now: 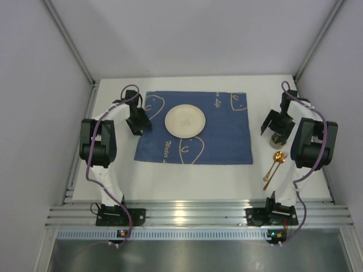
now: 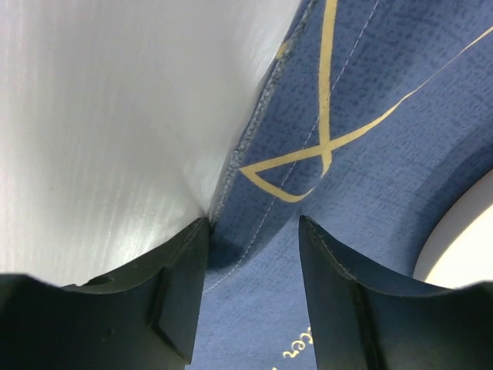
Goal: Set the dinner table for one person
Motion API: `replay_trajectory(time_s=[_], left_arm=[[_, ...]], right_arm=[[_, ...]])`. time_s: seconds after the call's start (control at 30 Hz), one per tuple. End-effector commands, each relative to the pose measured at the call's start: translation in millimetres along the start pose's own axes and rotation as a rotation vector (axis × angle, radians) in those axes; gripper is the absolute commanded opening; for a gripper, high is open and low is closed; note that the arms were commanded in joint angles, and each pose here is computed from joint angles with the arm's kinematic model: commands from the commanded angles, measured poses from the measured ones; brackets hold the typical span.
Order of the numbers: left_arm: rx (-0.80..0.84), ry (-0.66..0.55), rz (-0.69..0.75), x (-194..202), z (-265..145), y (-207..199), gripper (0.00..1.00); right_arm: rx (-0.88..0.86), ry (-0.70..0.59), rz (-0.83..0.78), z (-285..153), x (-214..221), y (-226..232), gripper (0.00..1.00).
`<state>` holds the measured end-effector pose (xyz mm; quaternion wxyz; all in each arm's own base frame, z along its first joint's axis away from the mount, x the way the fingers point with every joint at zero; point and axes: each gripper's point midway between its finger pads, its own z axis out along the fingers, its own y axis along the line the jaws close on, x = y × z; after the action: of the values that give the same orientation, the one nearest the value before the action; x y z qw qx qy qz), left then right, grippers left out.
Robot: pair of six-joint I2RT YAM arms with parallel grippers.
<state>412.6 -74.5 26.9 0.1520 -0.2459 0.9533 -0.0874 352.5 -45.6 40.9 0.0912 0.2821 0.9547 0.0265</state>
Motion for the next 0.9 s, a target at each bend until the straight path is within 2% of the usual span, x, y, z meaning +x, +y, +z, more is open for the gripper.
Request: replay_trajectory(time_s=[0.0, 0.1, 0.2, 0.23, 0.3, 0.33, 0.47, 0.57, 0.6, 0.67, 0.73, 0.77, 0.83, 0.87], left_arm=[[-0.044, 0.022, 0.016, 18, -5, 20, 0.55], [-0.049, 0.012, 0.014, 24, -12, 26, 0.54], [-0.064, 0.018, 0.015, 31, -13, 34, 0.54], [-0.067, 0.019, 0.012, 31, -14, 36, 0.54], [-0.076, 0.014, 0.008, 27, -16, 36, 0.54], [-0.074, 0.009, 0.005, 24, -18, 35, 0.54], [-0.061, -0.005, -0.003, 15, -26, 28, 0.54], [-0.044, -0.036, -0.003, 4, -36, 20, 0.57], [-0.038, -0.044, -0.001, 0, -43, 17, 0.59], [-0.068, -0.070, -0.002, -8, -47, 20, 0.64], [-0.074, -0.082, 0.004, -13, -53, 18, 0.68], [-0.081, -0.090, 0.004, -16, -55, 19, 0.68], [-0.083, -0.098, 0.009, -19, -60, 18, 0.69], [-0.085, -0.104, 0.007, -20, -61, 18, 0.69]], right_arm=[[0.000, -0.064, -0.020, 2, -20, 11, 0.72], [0.005, -0.046, -0.038, 13, -13, 15, 0.64], [0.040, -0.043, -0.054, 20, -9, 10, 0.41], [0.046, -0.047, -0.063, 20, -8, 10, 0.26], [0.054, -0.043, -0.074, 20, -6, 7, 0.05], [0.060, -0.047, -0.081, 19, -6, 6, 0.00], [0.082, -0.099, -0.111, -3, -14, 6, 0.00], [0.100, -0.169, -0.153, -31, -28, 23, 0.00], [0.080, -0.220, -0.162, -47, -41, 37, 0.00], [0.071, -0.234, -0.197, -57, -43, 60, 0.00], [0.004, -0.293, -0.267, -79, -47, 111, 0.00], [-0.007, -0.283, -0.285, -73, -47, 126, 0.00], [-0.081, -0.310, -0.328, -88, -50, 167, 0.00], [-0.083, -0.284, -0.338, -75, -49, 178, 0.00]])
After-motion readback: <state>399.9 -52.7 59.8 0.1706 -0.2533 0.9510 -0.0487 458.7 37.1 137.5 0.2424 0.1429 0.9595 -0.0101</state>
